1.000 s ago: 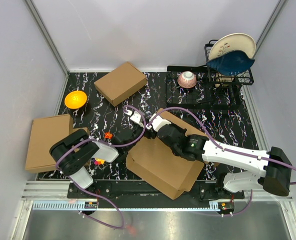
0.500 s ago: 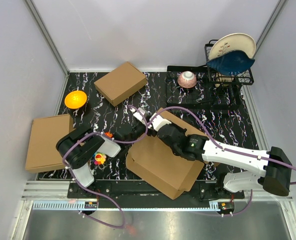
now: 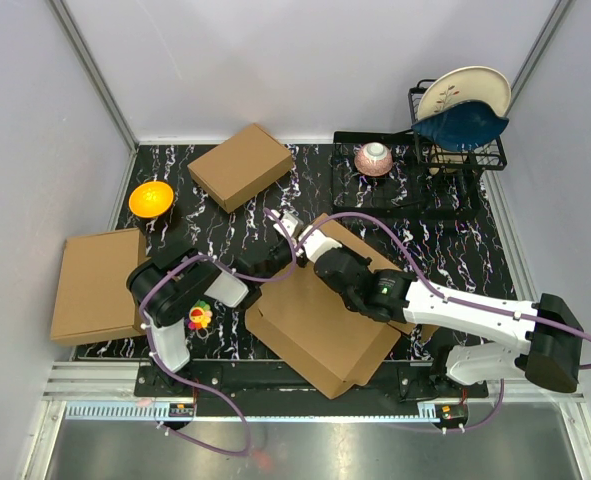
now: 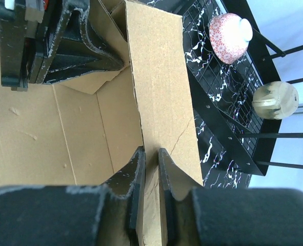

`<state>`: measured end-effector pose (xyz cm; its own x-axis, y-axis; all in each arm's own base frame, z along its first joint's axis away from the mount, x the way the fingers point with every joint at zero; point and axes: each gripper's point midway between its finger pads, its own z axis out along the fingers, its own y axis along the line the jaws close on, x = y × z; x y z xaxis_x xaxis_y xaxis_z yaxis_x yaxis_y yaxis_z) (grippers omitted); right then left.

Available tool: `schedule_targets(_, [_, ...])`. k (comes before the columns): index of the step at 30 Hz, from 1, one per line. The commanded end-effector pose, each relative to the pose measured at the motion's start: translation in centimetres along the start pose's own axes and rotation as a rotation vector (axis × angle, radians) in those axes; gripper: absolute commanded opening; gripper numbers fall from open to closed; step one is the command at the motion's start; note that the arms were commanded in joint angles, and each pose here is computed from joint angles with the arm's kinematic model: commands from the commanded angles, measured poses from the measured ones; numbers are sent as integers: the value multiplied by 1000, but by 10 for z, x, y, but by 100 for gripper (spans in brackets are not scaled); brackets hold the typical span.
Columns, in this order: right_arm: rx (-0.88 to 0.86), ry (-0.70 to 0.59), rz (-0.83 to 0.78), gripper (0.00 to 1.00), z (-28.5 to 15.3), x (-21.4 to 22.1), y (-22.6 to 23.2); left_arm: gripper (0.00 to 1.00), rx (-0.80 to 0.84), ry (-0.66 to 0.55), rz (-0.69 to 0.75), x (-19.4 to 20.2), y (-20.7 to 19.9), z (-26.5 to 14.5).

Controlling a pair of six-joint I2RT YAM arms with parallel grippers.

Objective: Fold the paper box
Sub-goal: Fold the paper box at the center of the board.

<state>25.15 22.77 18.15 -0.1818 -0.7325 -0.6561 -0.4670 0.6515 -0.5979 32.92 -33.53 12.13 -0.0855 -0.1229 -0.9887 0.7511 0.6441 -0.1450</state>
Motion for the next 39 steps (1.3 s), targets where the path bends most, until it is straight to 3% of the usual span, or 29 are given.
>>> schedule_targets(1, [-227, 43, -36, 14, 0, 21, 55, 11, 55, -385, 31, -99, -12, 7])
schedule_targets(4, [-225, 42, -36, 14, 0, 22, 54, 16, 58, -382, 31, -98, -12, 8])
schedule_targets(6, [-225, 42, -37, 14, 0, 22, 54, 34, 57, -369, 23, -95, -12, 9])
schedule_targets(7, [-225, 38, -36, 14, 0, 21, 54, 48, 59, -367, 18, -94, -12, 10])
schedule_targets(13, [-226, 38, -36, 14, 0, 21, 54, 61, 52, -359, 7, -90, -11, 4])
schedule_targets(19, [-231, 39, -37, 14, 1, 23, 57, 60, 33, -349, 9, -88, -6, -10])
schedule_targets(25, [-244, 42, -35, 14, 2, 23, 61, 43, 22, -326, 7, -80, -4, -17])
schedule_targets(36, [-253, 54, -35, 13, 3, 28, 65, 38, 101, -331, -26, -79, -15, 5])
schedule_targets(39, [-258, 57, -40, 14, 4, 29, 67, 28, 120, -325, -31, -77, -18, 9])
